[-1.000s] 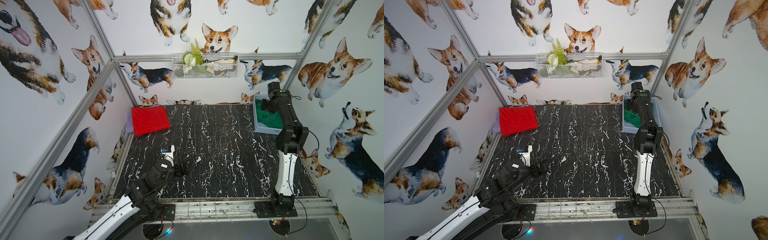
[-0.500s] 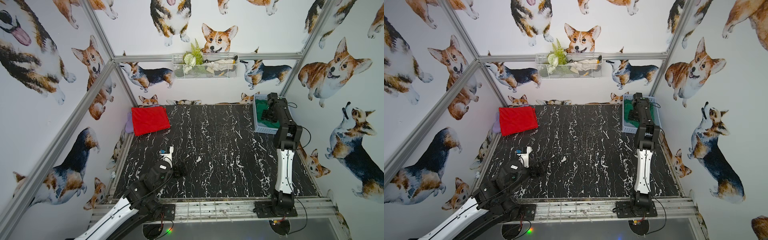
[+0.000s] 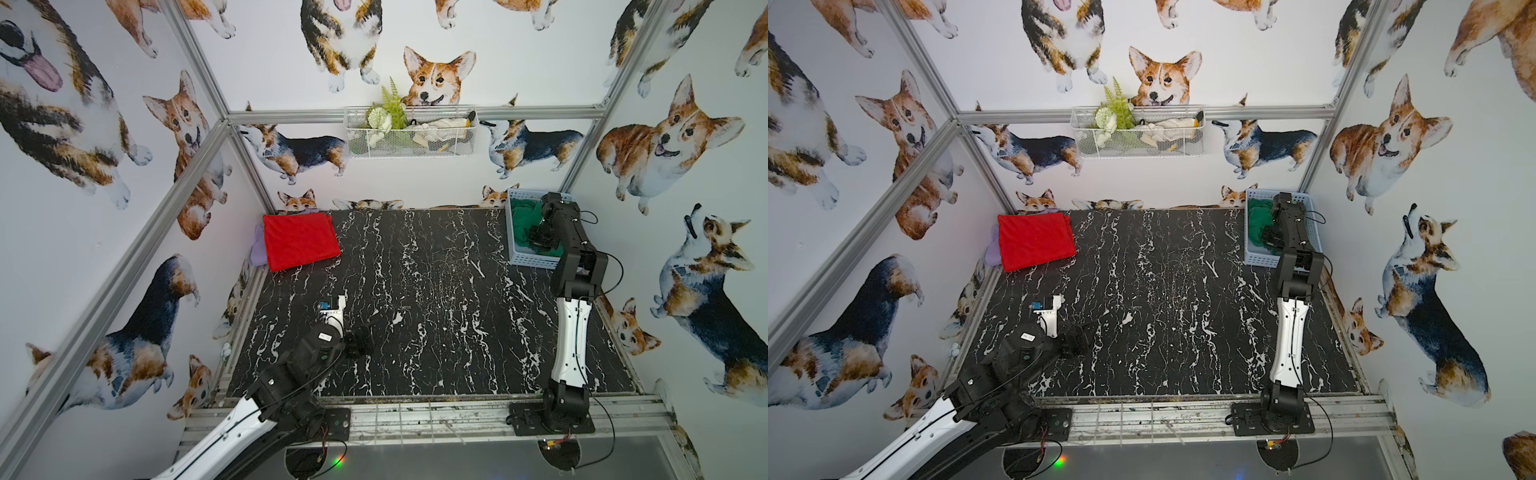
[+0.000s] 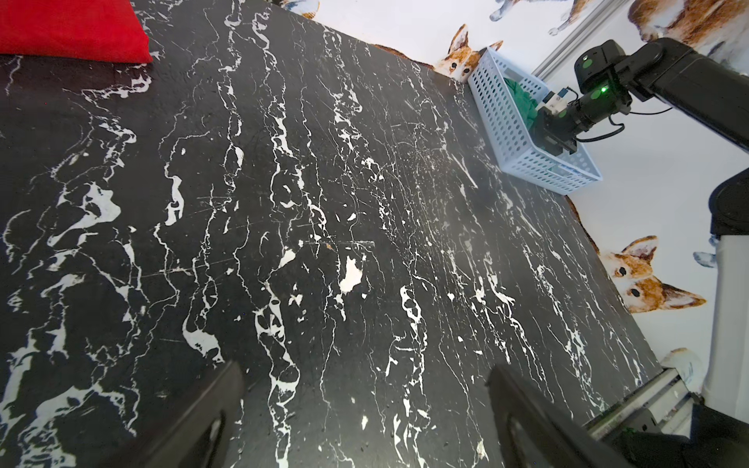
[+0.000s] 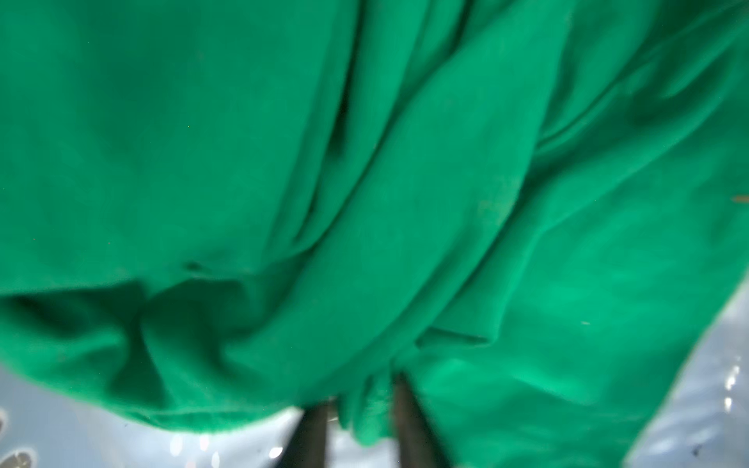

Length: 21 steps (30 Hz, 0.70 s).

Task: Fold and stack t-shirts
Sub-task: Pick up the T-shirt from the bin.

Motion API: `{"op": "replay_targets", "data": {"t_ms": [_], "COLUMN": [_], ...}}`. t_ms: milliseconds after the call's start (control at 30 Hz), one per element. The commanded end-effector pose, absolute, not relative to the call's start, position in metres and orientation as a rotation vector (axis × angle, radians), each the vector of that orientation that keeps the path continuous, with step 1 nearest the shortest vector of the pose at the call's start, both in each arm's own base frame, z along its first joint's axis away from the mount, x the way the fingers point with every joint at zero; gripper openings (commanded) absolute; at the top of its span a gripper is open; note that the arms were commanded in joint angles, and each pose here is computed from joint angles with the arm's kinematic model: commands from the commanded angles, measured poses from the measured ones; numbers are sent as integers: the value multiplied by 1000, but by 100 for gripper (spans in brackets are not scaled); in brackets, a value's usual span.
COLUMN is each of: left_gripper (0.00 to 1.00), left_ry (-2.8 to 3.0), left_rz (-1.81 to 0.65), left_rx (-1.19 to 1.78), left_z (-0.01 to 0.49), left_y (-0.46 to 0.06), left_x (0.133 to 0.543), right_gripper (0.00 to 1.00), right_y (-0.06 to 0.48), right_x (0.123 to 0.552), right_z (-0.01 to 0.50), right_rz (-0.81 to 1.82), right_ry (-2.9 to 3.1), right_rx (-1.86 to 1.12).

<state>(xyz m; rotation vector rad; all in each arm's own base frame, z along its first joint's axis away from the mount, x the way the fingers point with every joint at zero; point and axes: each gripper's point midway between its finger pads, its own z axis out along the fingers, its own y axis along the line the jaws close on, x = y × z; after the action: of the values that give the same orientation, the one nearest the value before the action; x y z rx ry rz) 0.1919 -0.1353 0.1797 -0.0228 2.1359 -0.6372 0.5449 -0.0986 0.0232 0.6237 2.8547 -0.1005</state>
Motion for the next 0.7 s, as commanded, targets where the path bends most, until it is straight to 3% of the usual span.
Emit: {"op": "replay_targets", "data": {"t_ms": [0, 333, 667], "left_gripper": [100, 100, 100], "left_ry": [2130, 2122, 2135], "left_rz": [-656, -671, -684], "left_rx": [-25, -31, -24], "left_z": [181, 179, 173], "left_y": [-137, -138, -144], "left_x": [192, 191, 193], "right_gripper": [0, 0, 0], "right_y": [-93, -84, -35], "right_x": [535, 544, 544], "right_z": [14, 86, 227], "right_rz": [-43, 40, 88], "right_ry": [2895, 2726, 2425], "right_rx": [672, 623, 394]}}
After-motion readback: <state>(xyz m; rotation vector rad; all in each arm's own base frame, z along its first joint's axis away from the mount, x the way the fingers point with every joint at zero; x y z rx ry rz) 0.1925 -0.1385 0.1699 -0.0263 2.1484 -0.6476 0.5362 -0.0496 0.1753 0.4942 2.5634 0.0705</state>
